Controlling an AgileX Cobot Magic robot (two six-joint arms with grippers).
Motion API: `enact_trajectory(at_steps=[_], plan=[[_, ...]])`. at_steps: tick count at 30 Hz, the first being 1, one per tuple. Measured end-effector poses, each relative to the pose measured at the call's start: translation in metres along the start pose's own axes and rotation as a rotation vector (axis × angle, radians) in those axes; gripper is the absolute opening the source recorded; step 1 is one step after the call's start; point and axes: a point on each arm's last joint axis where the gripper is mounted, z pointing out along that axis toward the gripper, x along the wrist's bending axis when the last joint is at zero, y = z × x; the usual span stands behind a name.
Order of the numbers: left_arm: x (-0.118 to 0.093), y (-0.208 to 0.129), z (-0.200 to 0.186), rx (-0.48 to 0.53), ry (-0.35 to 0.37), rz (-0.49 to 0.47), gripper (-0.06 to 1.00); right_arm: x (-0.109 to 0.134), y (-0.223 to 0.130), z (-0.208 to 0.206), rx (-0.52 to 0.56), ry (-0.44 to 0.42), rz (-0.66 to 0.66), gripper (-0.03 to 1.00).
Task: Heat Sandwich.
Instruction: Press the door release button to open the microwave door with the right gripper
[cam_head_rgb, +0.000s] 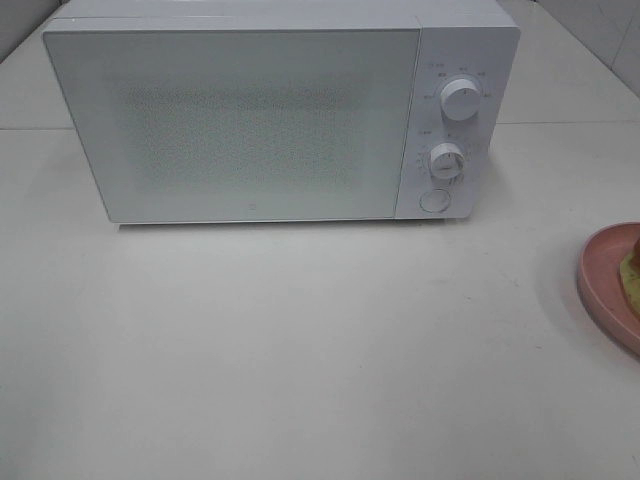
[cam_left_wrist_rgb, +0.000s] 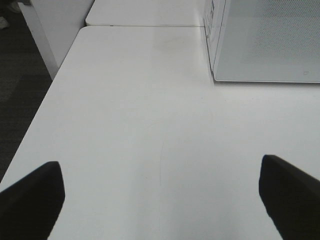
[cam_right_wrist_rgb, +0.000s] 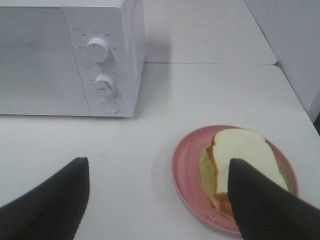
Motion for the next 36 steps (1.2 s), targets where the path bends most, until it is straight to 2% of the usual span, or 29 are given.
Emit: enact_trajectory(at_steps=[20,36], plan=[[0.0,0.0,0.0,0.0,0.0,0.0,0.99,-0.001,0.036,0.063,0.045,-0.005,0.005,0.75],[0.0,0.0,0.0,0.0,0.0,0.0,0.99,-0.002,0.054,0.119,0.011,-0.009,0.007,0.75]])
